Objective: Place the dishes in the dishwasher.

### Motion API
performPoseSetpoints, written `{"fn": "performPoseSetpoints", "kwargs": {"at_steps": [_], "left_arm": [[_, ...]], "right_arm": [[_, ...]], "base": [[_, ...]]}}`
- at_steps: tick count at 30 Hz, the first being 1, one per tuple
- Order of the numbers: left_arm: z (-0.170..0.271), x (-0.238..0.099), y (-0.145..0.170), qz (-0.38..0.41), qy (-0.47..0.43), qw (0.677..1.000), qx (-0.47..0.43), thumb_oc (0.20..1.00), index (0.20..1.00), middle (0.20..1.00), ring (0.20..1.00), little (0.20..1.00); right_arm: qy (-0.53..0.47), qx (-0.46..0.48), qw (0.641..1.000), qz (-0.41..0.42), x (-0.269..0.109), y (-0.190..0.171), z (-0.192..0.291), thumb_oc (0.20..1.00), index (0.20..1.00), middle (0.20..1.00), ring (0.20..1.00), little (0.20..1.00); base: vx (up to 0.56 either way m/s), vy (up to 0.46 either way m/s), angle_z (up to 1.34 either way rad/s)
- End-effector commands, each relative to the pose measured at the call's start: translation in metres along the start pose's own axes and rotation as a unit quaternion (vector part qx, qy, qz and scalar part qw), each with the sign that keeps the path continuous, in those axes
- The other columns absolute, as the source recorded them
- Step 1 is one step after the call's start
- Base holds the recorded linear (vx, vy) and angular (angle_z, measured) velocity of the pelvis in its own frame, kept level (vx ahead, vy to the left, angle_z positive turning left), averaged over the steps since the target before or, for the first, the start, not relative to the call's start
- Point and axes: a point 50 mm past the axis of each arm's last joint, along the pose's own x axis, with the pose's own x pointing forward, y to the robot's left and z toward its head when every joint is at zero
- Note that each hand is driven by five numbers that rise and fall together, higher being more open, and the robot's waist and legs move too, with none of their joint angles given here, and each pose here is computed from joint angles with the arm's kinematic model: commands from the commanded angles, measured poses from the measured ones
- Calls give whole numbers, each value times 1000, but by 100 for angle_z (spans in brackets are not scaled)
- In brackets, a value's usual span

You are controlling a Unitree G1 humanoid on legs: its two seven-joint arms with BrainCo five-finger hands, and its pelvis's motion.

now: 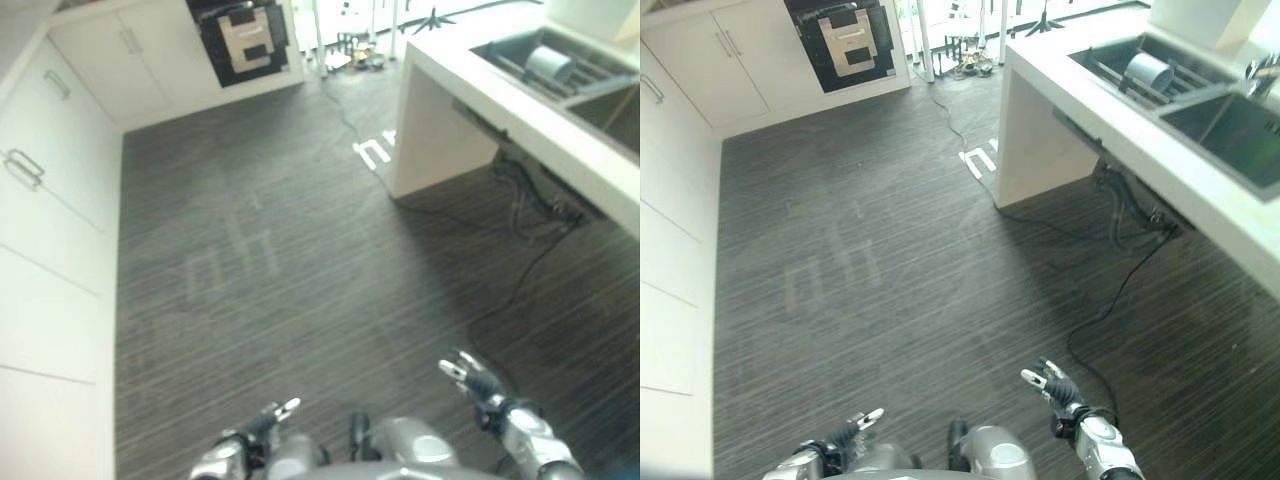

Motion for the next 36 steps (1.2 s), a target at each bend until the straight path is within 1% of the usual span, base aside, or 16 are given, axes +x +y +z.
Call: {"fn": "performPoseSetpoints", "kwargs": {"at_steps": [1, 5, 9, 11, 13, 15, 18, 25, 31, 36], "left_arm": [[-36, 3, -25, -27, 74, 997, -14, 1000, 1000, 1000, 1000, 1000], [-52, -2, -24, -20, 94, 995, -15, 1000, 1000, 1000, 1000, 1000], [-53, -3, -20, -13, 96, 995, -23, 1000, 1000, 1000, 1000, 1000], [-49, -2, -18, -12, 94, 995, -5, 1000, 1000, 1000, 1000, 1000], [-40, 0, -16, -19, 88, 996, 1, 1000, 1000, 1000, 1000, 1000], [-22, 5, -11, -28, 81, 996, 34, 1000, 1000, 1000, 1000, 1000], [-22, 6, -14, -24, 79, 996, 18, 1000, 1000, 1000, 1000, 1000], [-28, 4, -11, -17, 89, 996, 10, 1000, 1000, 1000, 1000, 1000], [-28, 8, -26, -31, 85, 996, 20, 1000, 1000, 1000, 1000, 1000], [-26, 10, -25, -19, 84, 996, 10, 1000, 1000, 1000, 1000, 1000]], "right_arm": [[-28, -23, 999, -8, -8, -11, 10, 1000, 1000, 1000, 1000, 1000], [-15, -24, 1000, -6, -7, -9, 3, 1000, 1000, 1000, 1000, 1000], [-8, -24, 1000, -12, -8, -12, 0, 1000, 1000, 1000, 1000, 1000], [-1, -1, 1000, -23, -9, -15, -3, 1000, 1000, 1000, 1000, 1000], [3, -4, 1000, -23, -10, -16, -8, 1000, 1000, 1000, 1000, 1000], [-10, 3, 999, -32, -13, -12, -12, 1000, 1000, 1000, 1000, 1000], [-10, -25, 999, -22, -11, -10, -12, 1000, 1000, 1000, 1000, 1000], [-2, -22, 1000, -21, -12, -12, -16, 1000, 1000, 1000, 1000, 1000], [27, -7, 998, -51, -15, -16, -30, 1000, 1000, 1000, 1000, 1000], [46, -1, 996, -73, -18, -22, -38, 1000, 1000, 1000, 1000, 1000]], "base": [[491, 165, -168], [499, 141, -129], [384, 233, -97], [331, 275, -77], [326, 292, -71], [400, 468, 35], [198, 193, -48], [142, -84, -52], [145, -148, -22], [63, -61, -19]]}}
